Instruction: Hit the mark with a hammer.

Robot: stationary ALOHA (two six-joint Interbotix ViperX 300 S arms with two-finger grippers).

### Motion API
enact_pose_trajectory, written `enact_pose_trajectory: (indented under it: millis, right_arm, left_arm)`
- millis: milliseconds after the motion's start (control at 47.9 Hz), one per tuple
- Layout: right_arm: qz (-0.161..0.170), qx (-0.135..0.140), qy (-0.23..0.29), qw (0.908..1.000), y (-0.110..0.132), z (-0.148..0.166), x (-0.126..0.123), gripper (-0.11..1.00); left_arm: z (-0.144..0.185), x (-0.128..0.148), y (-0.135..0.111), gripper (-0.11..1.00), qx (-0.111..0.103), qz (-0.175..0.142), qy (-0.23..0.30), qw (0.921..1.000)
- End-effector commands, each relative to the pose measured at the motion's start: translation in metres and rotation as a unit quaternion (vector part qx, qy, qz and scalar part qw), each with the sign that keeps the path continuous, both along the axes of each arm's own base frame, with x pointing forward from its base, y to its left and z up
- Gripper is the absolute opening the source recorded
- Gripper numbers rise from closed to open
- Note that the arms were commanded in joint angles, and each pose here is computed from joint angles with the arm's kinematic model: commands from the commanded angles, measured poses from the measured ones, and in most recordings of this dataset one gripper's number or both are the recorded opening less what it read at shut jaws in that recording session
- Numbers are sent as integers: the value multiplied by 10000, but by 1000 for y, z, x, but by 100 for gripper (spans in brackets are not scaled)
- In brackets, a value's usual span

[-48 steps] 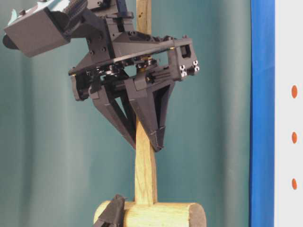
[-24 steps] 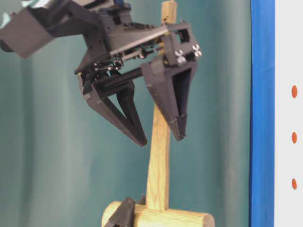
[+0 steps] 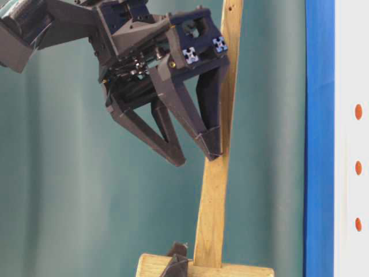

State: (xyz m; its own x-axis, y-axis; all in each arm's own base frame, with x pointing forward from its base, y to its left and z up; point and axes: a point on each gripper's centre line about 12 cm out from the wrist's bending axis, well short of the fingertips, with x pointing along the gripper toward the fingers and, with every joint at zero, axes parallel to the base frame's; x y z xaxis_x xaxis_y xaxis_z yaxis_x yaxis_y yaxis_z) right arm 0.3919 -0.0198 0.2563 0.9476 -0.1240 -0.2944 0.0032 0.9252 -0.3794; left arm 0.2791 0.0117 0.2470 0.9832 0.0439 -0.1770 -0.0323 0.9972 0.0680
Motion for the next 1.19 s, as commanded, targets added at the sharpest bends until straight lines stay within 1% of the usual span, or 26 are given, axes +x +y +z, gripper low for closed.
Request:
enact_pose_trajectory:
  millis: [0, 146, 313, 439, 543, 627, 668, 710, 815, 835, 877, 940, 982, 1023, 1170]
  right_arm:
    - [-54, 186, -224, 9996, 0, 17, 1, 95]
    - [-142, 581, -17, 9982, 1, 5, 4, 95]
    - [-246, 853, 245, 9958, 1, -15, 7, 95]
    - [-288, 935, 277, 9948, 1, -18, 7, 95]
    - [-298, 937, 264, 9948, 1, -18, 7, 94]
    - [-320, 950, 220, 9947, 1, -16, 8, 91]
    - [-330, 944, 201, 9948, 0, -16, 9, 87]
    - [-340, 947, 187, 9948, 0, -16, 11, 81]
    - [-341, 952, 233, 9946, -1, -17, 12, 53]
    - [-325, 953, 253, 9946, -1, -17, 12, 44]
    - [-306, 970, 312, 9943, -1, -19, 11, 32]
    - [-283, 988, 371, 9940, 0, -20, 11, 16]
    - [-270, 997, 397, 9939, 0, -21, 10, 8]
    - [-273, 1004, 396, 9938, 0, -21, 10, 3]
    - [-290, 998, 368, 9939, -1, -20, 11, 3]
  left_arm:
    - [9, 1, 0, 45, 15, -6, -153, 9999]
    - [9, 1, 0, 45, 15, -6, -161, 9999]
    - [9, 0, 0, 45, 15, 2, -161, 9999]
    - [9, 1, 0, 45, 15, 2, -161, 9999]
    - [9, 1, 0, 45, 0, 4, -154, 9999]
    - [10, 1, 0, 45, -7, 5, -169, 9999]
    - [9, 1, 0, 45, -8, 5, -162, 9999]
    - [9, 1, 0, 45, -8, 5, -162, 9999]
    - [9, 1, 0, 45, -15, 7, -162, 9999]
    - [10, 1, 0, 45, -22, 3, -170, 9999]
    - [10, 1, 0, 45, -15, -1, -170, 9999]
    - [10, 1, 0, 45, -15, -1, -170, 9999]
    - [10, 1, 0, 45, -15, -1, -170, 9999]
    - [10, 1, 0, 45, -15, -1, -170, 9999]
    - [10, 1, 0, 45, -7, -2, -169, 9999]
